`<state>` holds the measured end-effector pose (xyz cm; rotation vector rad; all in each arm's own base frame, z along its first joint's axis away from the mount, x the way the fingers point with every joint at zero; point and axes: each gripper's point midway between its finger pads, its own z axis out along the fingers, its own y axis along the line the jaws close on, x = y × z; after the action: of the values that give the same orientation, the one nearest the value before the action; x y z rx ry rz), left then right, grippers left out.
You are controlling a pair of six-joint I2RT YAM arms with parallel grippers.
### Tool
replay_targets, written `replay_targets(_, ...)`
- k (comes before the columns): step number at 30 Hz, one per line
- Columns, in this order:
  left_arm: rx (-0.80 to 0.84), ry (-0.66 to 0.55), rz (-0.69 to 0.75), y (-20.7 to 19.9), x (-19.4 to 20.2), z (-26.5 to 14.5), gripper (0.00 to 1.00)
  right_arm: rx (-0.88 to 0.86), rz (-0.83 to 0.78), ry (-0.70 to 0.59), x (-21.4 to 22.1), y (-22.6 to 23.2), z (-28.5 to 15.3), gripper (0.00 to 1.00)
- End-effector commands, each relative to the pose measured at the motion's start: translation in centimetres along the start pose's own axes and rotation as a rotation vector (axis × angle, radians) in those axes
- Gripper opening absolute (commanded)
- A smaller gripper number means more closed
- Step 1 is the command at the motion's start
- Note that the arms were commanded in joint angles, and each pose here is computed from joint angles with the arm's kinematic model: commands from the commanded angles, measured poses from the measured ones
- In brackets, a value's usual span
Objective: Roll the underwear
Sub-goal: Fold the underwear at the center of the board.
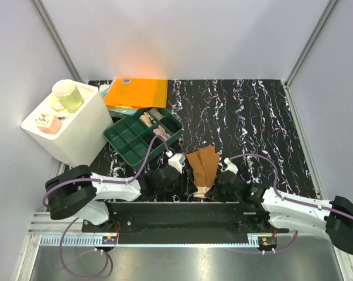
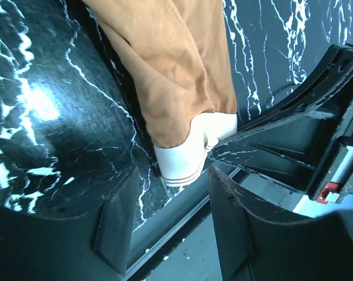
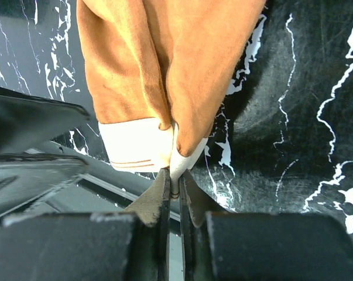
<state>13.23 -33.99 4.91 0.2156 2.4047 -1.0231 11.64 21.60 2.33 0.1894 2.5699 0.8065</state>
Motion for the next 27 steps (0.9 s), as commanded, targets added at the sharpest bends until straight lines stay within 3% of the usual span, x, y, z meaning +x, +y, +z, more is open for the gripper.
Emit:
replay_targets(1,0.162,-0.072,-0.055,-3.8,-1.9,0.4,0.52,0.012,-0.001,-0.02,-0.4,-0.1,0.3,0.03)
replay_targets(10,0.062,-0.032,-0.079,-0.7,-0.2,2.4,0.45,0.008,-0.003,-0.015,-0.4,0.1,0.5,0.03)
replay_targets(14,-0.01,0.013,-0.094,1.0,1.1,3.1,0.29,0.006,0.0,-0.015,-0.3,0.1,0.5,0.03)
replay_targets(16,-0.056,0.02,-0.102,2.1,1.5,3.5,0.16,0.004,-0.001,-0.013,-0.4,0.3,0.4,0.06)
replay_targets(18,-0.108,0.043,-0.097,3.0,2.0,3.7,0.03,0.009,-0.003,-0.003,-0.3,0.3,0.4,0.16)
replay_targets(19,-0.133,0.054,-0.096,3.6,2.3,3.9,0.0,0.001,-0.01,-0.004,-0.6,1.0,0.1,0.33)
replay_targets(22,-0.166,0.074,-0.087,4.3,2.8,3.5,0.0,0.033,-0.042,-0.009,-1.7,2.0,-1.2,0.55)
replay_targets(27,-0.201,0.076,-0.053,5.3,2.8,2.3,0.0,0.101,-0.128,-0.09,-5.7,3.8,-4.7,0.59)
